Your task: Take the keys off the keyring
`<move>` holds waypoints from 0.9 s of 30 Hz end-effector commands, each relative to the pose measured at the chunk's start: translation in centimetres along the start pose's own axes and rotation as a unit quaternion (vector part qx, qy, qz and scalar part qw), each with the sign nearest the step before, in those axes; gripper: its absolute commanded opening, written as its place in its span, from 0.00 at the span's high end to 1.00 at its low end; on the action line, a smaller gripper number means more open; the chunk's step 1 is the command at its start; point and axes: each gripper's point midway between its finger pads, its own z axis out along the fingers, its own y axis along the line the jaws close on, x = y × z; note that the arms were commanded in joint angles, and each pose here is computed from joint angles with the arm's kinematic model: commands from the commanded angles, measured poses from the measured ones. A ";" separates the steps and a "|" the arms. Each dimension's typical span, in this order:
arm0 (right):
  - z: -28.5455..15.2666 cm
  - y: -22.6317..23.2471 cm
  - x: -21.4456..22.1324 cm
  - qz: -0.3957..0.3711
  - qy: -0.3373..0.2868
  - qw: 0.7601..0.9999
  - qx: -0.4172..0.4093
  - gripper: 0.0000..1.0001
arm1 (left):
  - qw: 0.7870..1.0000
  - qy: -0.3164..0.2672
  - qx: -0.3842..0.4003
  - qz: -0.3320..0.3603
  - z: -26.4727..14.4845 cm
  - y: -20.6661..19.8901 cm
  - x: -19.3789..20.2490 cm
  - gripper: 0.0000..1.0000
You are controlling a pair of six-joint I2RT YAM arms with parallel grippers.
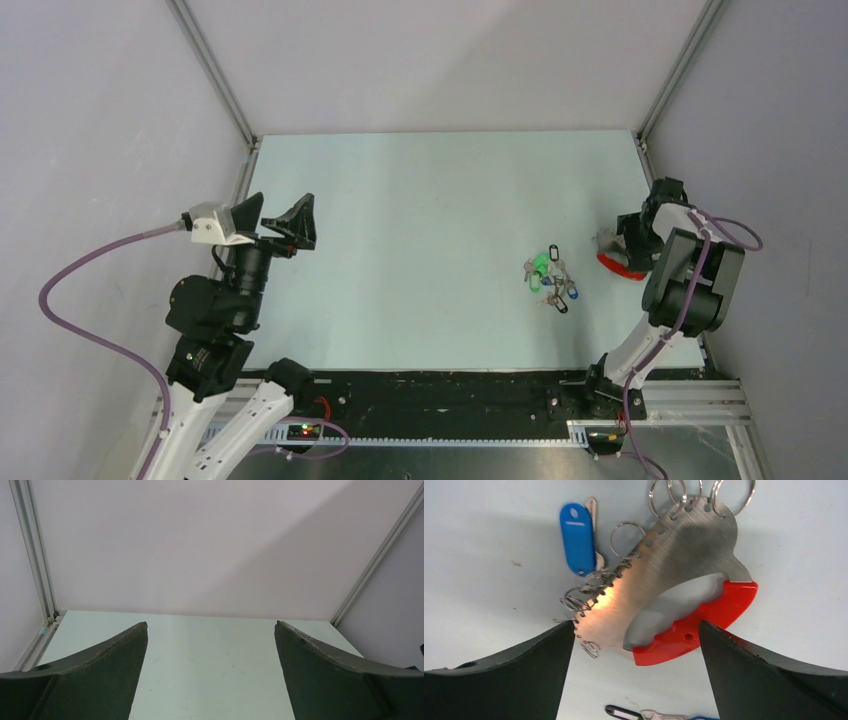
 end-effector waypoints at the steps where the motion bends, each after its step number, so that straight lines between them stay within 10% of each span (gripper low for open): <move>1: -0.2 2.0 -1.5 0.038 -0.008 0.999 -0.014 0.01 | 1.000 -0.011 -0.006 0.001 0.2 0.2 -0.4 0.00; 17: 3.4 2.8 -1.3 0.052 0.005 0.998 0.024 0.07 | 1.000 -0.012 -0.011 0.005 0.2 0.4 -0.5 0.00; 20: 4.2 2.4 -1.2 0.054 0.009 0.998 0.037 0.24 | 1.000 -0.013 -0.011 0.005 0.1 0.4 -0.5 0.00; 25: 3.2 3.1 -1.0 0.046 0.025 0.999 0.014 0.93 | 1.000 -0.017 -0.012 0.006 0.0 0.5 -0.7 0.00; 27: 1.9 3.6 -0.9 0.040 0.031 0.999 -0.001 1.00 | 1.000 -0.016 -0.013 0.007 0.0 0.6 -0.7 0.00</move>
